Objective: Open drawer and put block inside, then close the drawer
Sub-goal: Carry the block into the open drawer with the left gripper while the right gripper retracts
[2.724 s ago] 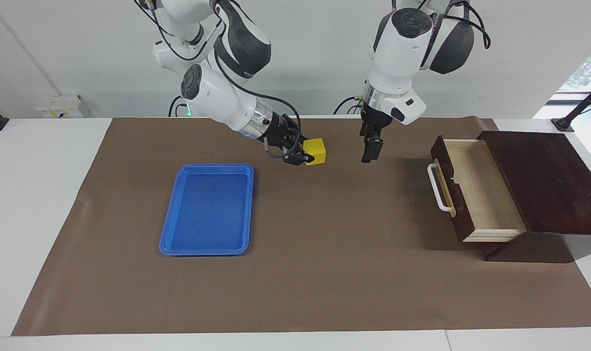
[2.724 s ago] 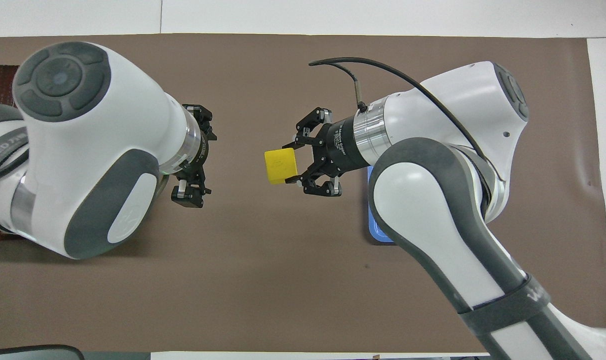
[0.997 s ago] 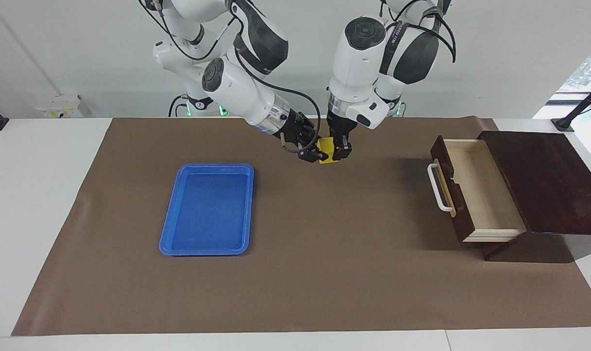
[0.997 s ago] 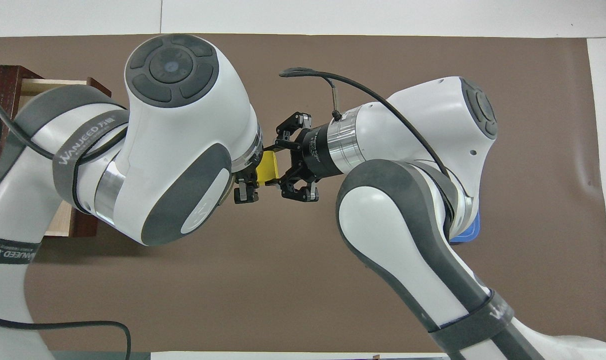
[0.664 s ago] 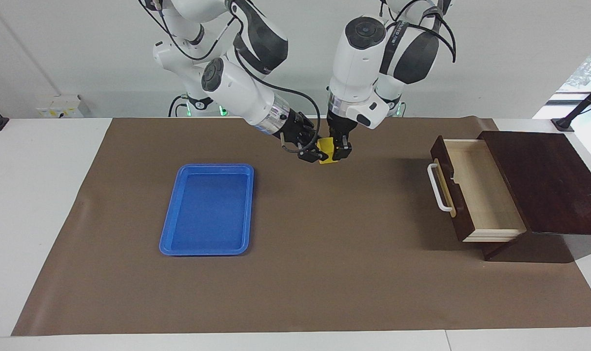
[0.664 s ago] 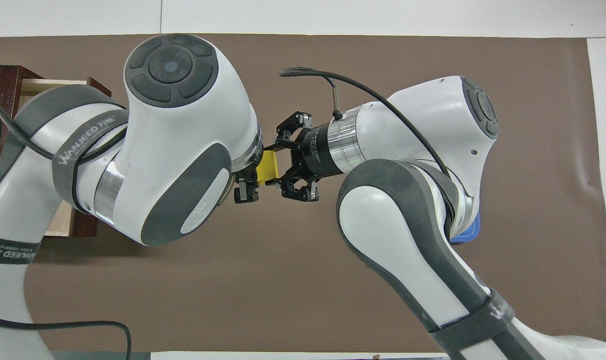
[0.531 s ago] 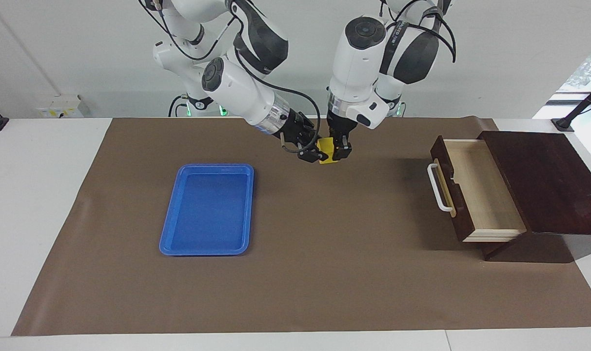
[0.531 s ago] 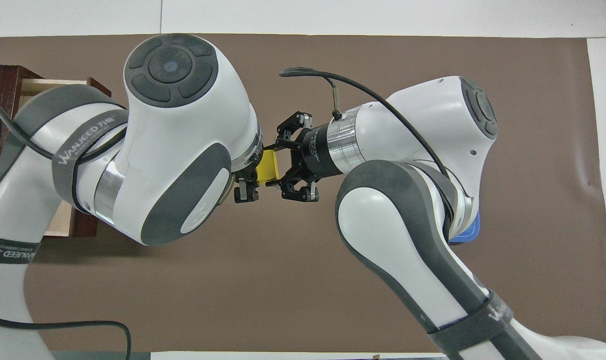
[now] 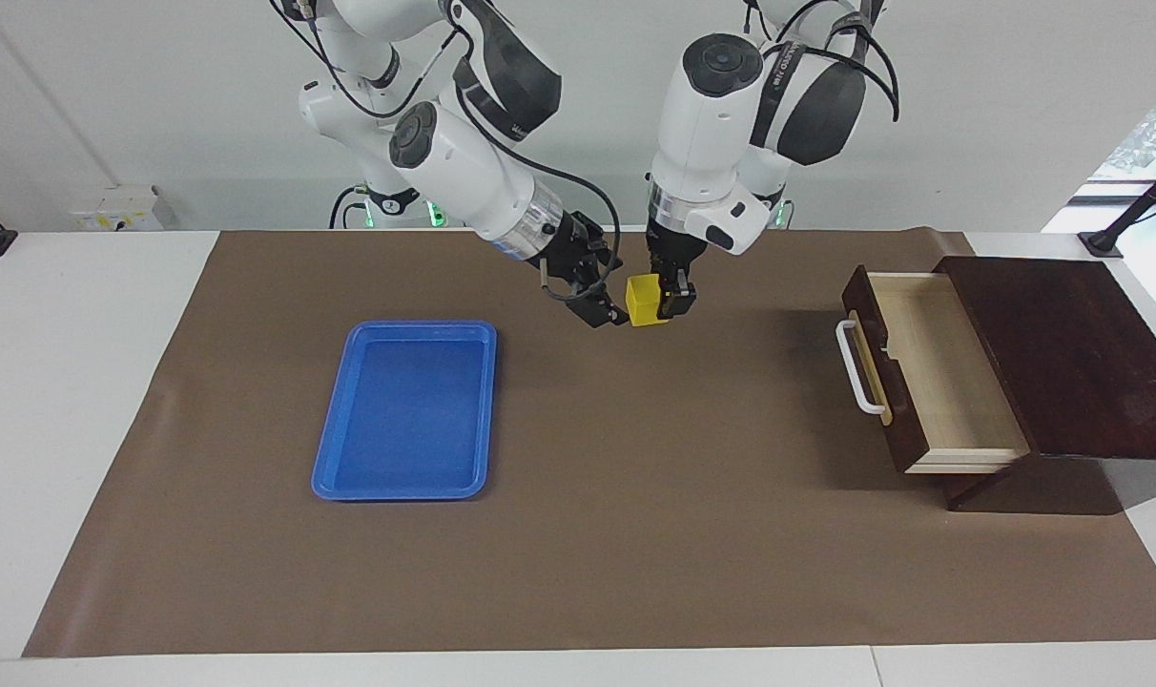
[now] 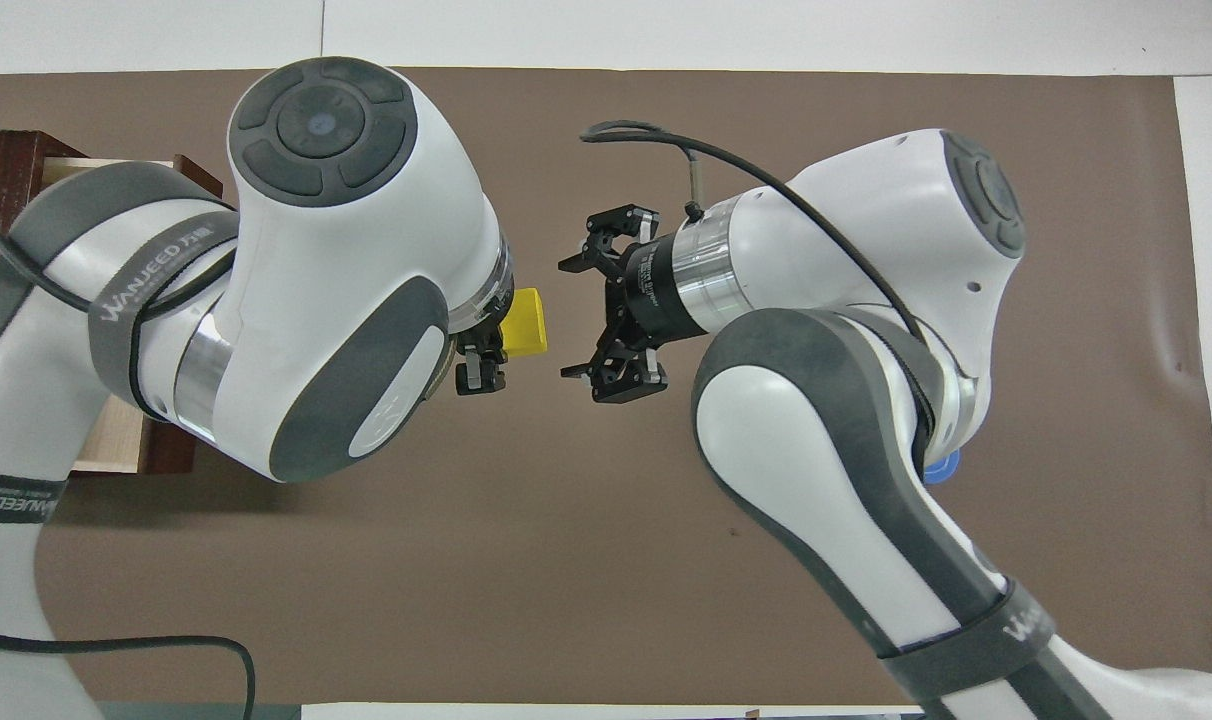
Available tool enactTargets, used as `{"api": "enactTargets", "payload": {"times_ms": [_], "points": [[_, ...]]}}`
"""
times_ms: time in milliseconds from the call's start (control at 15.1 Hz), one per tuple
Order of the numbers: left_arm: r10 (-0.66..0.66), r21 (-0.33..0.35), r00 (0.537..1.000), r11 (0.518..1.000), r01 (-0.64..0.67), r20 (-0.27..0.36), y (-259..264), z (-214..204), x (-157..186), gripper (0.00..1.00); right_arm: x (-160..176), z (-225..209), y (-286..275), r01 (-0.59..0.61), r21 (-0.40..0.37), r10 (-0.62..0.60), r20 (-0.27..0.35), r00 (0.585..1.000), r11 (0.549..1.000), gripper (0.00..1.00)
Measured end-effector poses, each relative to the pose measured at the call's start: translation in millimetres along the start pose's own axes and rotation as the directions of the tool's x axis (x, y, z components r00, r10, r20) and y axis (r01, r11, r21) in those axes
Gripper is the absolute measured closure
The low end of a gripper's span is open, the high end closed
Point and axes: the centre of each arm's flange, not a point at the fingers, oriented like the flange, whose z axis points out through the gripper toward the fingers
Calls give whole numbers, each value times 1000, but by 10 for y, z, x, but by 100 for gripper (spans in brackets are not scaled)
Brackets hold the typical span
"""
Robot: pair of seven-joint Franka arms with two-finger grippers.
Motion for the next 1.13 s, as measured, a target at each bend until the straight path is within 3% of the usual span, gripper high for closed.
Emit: {"api": "enactTargets", "payload": {"times_ms": [133, 266, 465, 731, 997, 1129], "points": [[32, 1, 999, 999, -32, -9, 53, 18, 87, 44, 300, -365, -174, 56, -7, -56, -70, 996, 998, 0], [56, 2, 998, 998, -56, -18, 208, 28, 354, 44, 601, -733, -275, 190, -62, -195, -93, 976, 980, 0], [68, 17, 997, 998, -67, -36, 499, 96, 1020, 44, 1030, -1161, -288, 429, -188, -454, -119, 883, 883, 0], [86, 36, 995, 996, -84, -55, 810, 142, 2086, 44, 1295, -1512, -127, 674, -371, -750, -105, 653, 639, 0], [138, 32, 990, 990, -137, -42, 897, 29, 3152, 44, 1373, -1836, 43, 773, -529, -923, -52, 381, 349, 0], [156, 32, 987, 987, -155, -38, 865, 4, 3528, 44, 1437, -2080, 111, 792, -574, -969, -11, 248, 209, 0]]}}
